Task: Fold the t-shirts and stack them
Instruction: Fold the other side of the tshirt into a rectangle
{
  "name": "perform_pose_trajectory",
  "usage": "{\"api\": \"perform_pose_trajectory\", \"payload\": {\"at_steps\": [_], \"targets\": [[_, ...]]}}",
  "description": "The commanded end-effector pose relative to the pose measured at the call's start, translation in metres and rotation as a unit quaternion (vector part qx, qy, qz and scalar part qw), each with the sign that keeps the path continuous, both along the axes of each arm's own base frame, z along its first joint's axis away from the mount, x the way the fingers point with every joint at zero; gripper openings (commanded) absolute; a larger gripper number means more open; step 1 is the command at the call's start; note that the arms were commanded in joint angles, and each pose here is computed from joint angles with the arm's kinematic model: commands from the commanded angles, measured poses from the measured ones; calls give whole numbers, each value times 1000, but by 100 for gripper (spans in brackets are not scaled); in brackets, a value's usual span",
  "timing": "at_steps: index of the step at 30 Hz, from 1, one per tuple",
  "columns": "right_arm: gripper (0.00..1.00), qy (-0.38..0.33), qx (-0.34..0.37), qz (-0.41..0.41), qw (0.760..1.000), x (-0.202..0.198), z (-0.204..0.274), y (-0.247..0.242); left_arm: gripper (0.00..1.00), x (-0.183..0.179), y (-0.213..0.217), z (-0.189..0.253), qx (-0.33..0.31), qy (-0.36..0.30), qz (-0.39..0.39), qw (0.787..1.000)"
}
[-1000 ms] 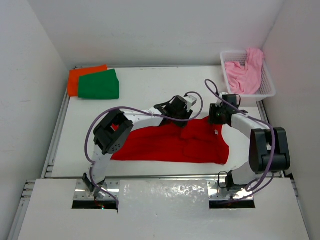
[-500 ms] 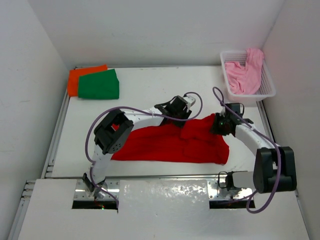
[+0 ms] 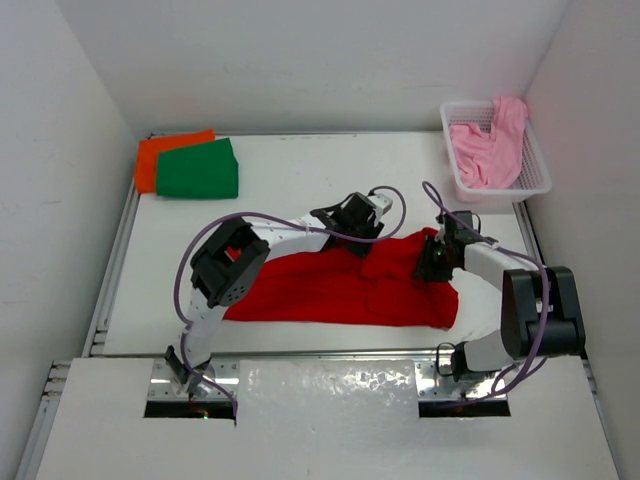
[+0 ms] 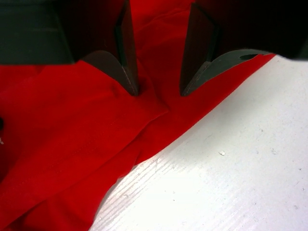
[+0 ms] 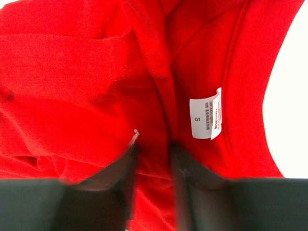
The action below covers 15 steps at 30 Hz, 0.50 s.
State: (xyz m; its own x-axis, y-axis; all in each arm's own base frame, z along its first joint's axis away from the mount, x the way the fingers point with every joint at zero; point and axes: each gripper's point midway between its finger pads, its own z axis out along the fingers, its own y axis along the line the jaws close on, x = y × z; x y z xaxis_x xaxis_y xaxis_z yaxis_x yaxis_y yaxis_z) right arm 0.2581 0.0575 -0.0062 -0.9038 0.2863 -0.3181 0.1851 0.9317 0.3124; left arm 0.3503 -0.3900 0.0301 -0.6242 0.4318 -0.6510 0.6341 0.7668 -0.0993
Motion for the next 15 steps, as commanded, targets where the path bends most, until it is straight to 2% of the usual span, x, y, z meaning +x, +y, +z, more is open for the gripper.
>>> {"api": "perform_pose_trajectory", "payload": {"at_steps": [1,5,12,15], "targets": [[28,3,11,-8,1000,-1,0,2,37,8,-9,7,-18,-9,-1,1000],[0,11,7,-7,1000,-9,2,0,36,10,-9,7,-18,-10,-1,1000],[0,1,-39,-23,999,-24,12,-20,35,11,-5,0,-10,-9,0,1000],[0,10,-26,-17,999,-30,10,-15,35,10,-6,-2,-9,-5,-1,1000]]}}
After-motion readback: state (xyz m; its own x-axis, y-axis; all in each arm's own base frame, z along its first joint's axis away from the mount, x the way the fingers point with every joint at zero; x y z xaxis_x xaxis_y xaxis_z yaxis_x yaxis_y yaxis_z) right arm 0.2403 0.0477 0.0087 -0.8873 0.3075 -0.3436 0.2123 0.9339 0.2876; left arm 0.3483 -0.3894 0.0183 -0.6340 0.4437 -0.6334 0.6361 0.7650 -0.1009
